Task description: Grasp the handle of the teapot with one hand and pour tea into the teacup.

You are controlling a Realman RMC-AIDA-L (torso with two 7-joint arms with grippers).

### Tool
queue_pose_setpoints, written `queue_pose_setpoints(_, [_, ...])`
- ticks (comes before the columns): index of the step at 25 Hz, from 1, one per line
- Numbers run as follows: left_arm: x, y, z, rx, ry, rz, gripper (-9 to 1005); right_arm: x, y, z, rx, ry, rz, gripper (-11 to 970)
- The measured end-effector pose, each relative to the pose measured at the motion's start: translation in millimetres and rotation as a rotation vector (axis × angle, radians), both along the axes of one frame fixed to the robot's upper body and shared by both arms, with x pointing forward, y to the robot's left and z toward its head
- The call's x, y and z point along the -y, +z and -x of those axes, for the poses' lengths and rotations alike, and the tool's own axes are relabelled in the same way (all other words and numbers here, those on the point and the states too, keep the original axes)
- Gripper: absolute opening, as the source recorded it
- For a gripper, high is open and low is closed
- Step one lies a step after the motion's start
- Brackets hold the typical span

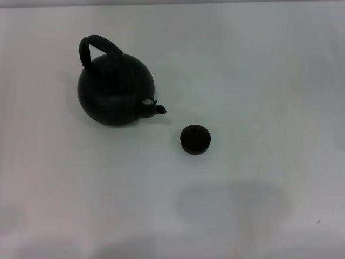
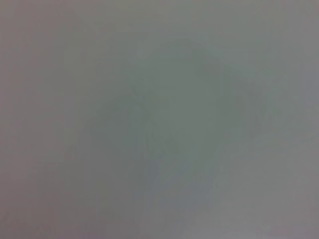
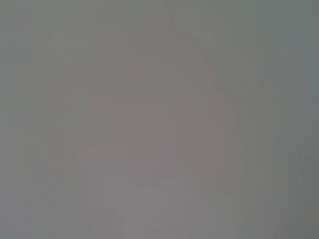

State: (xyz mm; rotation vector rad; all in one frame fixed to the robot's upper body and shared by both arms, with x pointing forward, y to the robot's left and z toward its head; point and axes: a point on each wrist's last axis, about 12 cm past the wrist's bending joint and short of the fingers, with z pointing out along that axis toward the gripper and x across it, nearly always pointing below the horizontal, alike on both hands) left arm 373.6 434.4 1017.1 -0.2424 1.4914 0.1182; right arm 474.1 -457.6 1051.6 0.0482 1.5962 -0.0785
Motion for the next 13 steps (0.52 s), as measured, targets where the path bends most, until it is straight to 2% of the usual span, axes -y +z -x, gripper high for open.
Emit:
queue_pose_setpoints(3, [-3,1.2,-0.7,-0.001,0.010,-0.016,887,4,-7.9,10.4,0.008,-0.076,-0.010,844])
queue_pose_setpoints(7, [-2,0.1,-6.0,-0.013,0.014,-0.031,887,1,-10.2,10.6,0.014,-0.083,-0.009,844])
queue_pose_setpoints(13, [2,-3.0,-28.2,-0.056,-0.014,-0.020,888,-2,-5.1,9.9,0.057,-0.054,-0.004,844])
